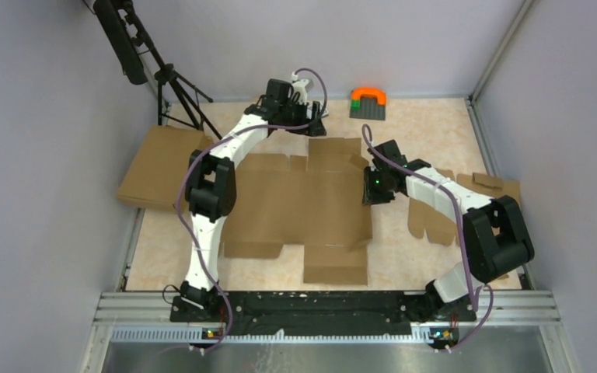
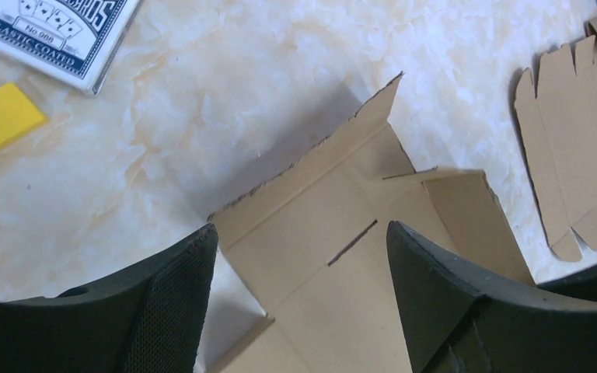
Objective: Fold the paper box
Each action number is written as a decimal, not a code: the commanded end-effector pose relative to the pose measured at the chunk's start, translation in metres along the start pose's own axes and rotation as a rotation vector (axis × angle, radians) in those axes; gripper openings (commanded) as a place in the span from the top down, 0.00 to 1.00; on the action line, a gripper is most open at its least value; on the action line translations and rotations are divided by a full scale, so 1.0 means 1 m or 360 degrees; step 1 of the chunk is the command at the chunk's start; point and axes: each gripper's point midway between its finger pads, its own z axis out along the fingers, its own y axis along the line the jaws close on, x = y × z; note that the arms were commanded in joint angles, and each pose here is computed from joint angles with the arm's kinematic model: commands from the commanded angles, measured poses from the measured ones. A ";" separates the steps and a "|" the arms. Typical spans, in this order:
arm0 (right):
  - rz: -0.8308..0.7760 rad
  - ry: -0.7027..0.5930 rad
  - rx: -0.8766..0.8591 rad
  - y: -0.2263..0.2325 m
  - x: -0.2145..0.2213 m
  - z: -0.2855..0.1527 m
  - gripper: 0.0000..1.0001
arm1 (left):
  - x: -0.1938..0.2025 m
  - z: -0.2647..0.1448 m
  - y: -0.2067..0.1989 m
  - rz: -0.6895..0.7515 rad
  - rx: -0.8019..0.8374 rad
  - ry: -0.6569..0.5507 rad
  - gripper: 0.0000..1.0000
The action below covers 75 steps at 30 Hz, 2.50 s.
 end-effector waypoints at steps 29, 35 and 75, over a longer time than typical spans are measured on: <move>-0.0101 -0.0048 0.0069 0.014 -0.019 0.009 0.78 | 0.034 0.031 -0.007 -0.0261 0.0440 0.0239 0.30; -0.0102 -0.0052 0.0068 0.015 -0.021 0.006 0.78 | 0.025 0.031 -0.006 0.0194 0.0085 0.0115 0.28; -0.0004 -0.0122 0.0218 0.003 -0.033 0.012 0.80 | 0.035 -0.008 -0.096 0.0726 0.0176 -0.0070 0.92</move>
